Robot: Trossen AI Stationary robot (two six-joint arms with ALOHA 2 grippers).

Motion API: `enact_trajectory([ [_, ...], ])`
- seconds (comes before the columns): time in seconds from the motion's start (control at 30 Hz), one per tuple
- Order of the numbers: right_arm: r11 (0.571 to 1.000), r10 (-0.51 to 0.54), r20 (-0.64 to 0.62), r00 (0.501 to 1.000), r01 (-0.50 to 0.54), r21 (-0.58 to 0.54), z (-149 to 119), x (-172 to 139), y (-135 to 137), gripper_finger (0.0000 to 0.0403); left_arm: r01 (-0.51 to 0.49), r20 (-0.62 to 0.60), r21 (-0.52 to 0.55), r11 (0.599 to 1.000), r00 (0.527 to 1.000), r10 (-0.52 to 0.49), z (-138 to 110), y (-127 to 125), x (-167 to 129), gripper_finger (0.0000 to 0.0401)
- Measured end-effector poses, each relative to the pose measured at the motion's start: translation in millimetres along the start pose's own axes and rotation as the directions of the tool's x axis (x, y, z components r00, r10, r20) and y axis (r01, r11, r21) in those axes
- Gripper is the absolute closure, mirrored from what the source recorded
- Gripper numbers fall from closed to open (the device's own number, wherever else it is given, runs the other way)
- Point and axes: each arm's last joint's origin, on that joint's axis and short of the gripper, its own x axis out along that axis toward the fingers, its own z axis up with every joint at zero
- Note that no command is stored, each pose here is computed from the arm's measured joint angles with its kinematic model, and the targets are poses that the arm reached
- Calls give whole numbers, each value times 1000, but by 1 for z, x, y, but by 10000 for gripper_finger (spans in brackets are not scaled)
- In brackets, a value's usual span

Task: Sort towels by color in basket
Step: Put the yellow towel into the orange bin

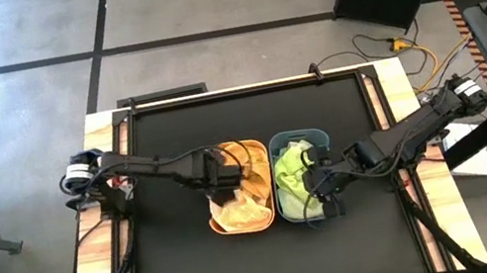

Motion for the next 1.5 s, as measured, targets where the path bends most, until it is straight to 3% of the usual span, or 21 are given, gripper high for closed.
enact_trajectory([
  [0.1,1000,10,-6,1000,-10,3,-2,-2,5,238,140,-18,16,990,990,-140,0,-11,5,248],
  [0.23,1000,24,0,1000,-24,-1,-3,-4,11,245,281,57,77,957,957,-286,1,-28,-16,248],
  [0.4,1000,20,2,1000,-20,-1,-2,-3,11,256,382,190,185,905,890,-414,11,-39,-50,248],
  [0.53,1000,19,6,1000,-19,-11,-2,-2,10,266,427,281,245,871,828,-485,26,-45,-51,248],
  [0.67,1000,22,23,999,-22,-7,0,-2,10,275,412,263,222,884,847,-461,44,-47,-15,248],
  [0.77,1000,23,26,999,-23,-2,0,-2,10,280,414,180,180,892,878,-444,48,-45,18,248],
  [0.87,1000,23,23,999,-23,20,0,-2,10,284,416,64,155,896,901,-429,38,-43,44,248],
  [1.0,1000,20,13,1000,-21,17,-3,1,10,287,385,12,123,915,921,-389,21,-42,60,248],
  [1.2,1000,0,41,999,-1,13,-4,7,10,276,350,41,127,928,933,-357,15,-42,68,248],
  [1.5,1000,13,108,994,-11,-22,7,-15,8,255,338,122,260,905,918,-378,37,-42,29,238],
])
